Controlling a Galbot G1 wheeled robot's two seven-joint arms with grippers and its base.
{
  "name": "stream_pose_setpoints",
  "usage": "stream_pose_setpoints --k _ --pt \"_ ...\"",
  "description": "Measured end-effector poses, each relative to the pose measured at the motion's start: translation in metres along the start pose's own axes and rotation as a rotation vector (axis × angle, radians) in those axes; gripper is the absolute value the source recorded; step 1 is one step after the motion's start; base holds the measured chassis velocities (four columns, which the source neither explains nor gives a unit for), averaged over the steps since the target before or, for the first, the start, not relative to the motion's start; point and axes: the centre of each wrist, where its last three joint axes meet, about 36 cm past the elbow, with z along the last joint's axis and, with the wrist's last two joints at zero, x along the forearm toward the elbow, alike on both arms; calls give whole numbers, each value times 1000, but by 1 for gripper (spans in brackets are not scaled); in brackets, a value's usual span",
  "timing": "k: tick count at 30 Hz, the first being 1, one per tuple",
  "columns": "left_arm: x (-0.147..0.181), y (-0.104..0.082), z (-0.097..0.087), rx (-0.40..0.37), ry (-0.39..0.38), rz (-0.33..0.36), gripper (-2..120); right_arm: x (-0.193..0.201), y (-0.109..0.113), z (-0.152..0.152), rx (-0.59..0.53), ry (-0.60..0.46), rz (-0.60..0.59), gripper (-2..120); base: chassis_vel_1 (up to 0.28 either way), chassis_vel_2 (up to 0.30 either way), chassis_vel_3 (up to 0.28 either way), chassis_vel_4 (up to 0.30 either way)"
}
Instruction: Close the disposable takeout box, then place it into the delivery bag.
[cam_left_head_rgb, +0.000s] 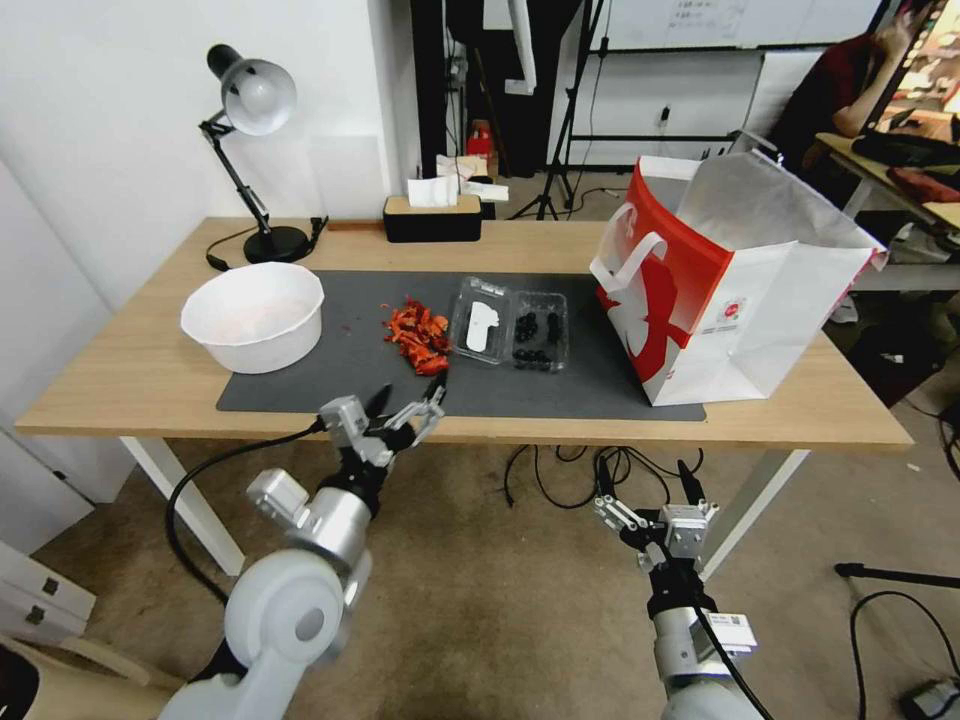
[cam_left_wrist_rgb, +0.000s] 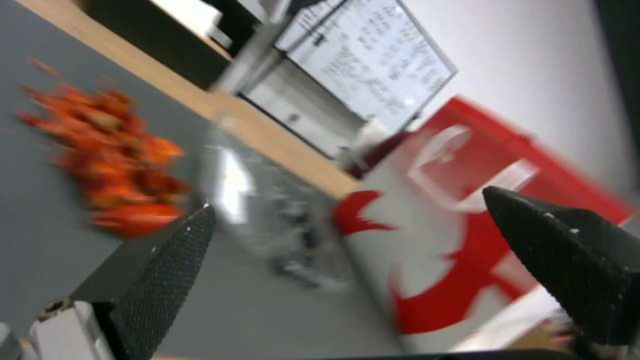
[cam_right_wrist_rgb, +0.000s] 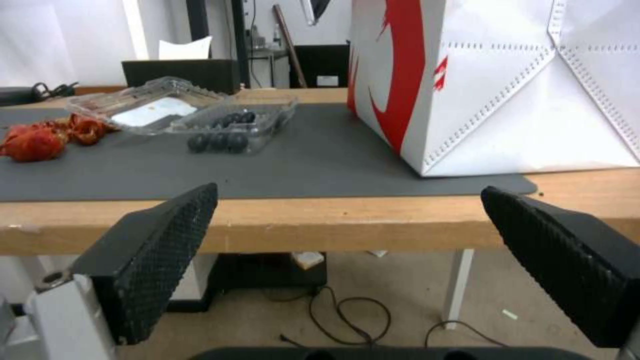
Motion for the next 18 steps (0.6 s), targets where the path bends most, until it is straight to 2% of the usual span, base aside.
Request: stream_pose_setpoints --k 1,3,5,7,12,14,18 --pt "0 0 0 0 0 0 100 0 0 0 0 0 0 100 0 0 0 0" --pt "-21 -7 -9 121 41 31 100 -3 -2 -2 3 -6 9 100 0 0 0 0" --pt "-29 -8 -10 145 51 39 100 -4 -2 -2 3 -7 12 100 0 0 0 0" --pt "-52 -8 -8 173 87 40 100 -4 -2 -3 2 -6 19 100 0 0 0 0" --pt "-74 -7 -3 161 125 34 100 -3 -3 -3 3 -5 25 100 0 0 0 0" --pt "-103 -10 -9 134 134 14 100 -6 -7 -5 10 -11 39 100 0 0 0 0" --pt "-127 -18 -15 113 148 -4 100 -10 -13 -7 21 -17 52 100 0 0 0 0"
